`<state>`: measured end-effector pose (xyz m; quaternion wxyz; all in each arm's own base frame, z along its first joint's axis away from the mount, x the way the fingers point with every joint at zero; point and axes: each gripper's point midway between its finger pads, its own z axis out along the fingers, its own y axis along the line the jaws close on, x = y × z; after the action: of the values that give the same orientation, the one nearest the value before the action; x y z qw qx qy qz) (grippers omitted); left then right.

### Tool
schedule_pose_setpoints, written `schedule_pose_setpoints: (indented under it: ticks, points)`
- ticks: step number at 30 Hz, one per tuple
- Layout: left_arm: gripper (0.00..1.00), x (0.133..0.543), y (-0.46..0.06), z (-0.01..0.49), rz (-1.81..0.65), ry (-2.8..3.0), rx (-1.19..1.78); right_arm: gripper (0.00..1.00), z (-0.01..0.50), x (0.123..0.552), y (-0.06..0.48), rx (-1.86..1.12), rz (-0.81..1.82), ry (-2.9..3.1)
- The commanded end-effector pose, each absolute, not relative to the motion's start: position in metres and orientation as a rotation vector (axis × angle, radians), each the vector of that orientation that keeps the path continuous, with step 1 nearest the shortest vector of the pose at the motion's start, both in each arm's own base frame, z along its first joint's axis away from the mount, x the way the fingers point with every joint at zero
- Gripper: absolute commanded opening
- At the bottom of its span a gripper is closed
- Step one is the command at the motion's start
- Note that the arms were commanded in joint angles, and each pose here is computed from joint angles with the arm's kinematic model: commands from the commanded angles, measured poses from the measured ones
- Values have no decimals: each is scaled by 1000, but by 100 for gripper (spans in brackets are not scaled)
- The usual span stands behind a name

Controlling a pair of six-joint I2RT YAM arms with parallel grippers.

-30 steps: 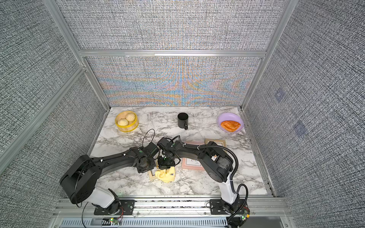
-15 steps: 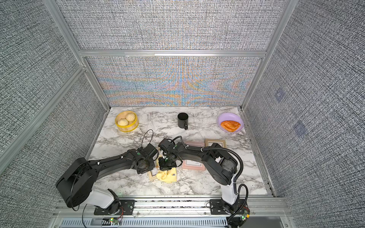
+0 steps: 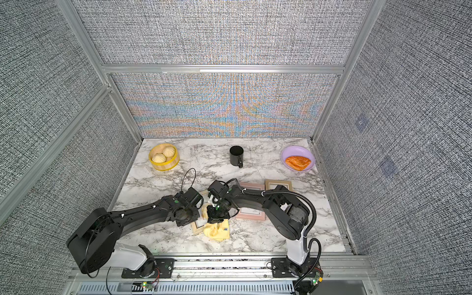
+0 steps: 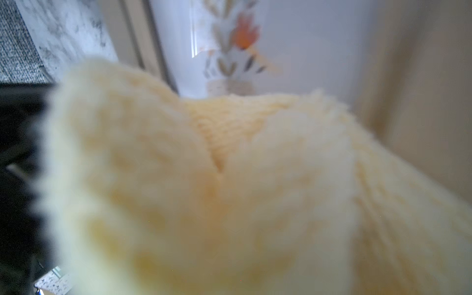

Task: Wipe the picture frame with a cloth
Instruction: Wipe the dirt from the picture frame.

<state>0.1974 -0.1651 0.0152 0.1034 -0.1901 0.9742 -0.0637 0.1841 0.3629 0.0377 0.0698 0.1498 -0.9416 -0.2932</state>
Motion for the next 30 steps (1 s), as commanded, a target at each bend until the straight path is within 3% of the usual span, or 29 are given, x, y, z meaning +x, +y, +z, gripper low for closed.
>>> schedule_pose_setpoints:
  ticks: [1,7,12,16,23,30]
  points:
    - [0,183,-155,11,-145,2911,-591,0,22,182,342,438,-713,-2873]
    - [0,186,-159,16,-199,2891,-588,0,37,151,396,443,-942,-2690]
    - [0,189,-162,19,-237,2867,-606,0,39,131,417,429,-979,-2613]
    - [0,192,-164,17,-268,2845,-629,0,27,128,403,398,-888,-2632]
    - [0,200,-171,17,-329,2802,-654,0,24,173,339,273,-728,-2809]
    - [0,202,-173,17,-340,2800,-663,0,30,154,386,403,-782,-2738]
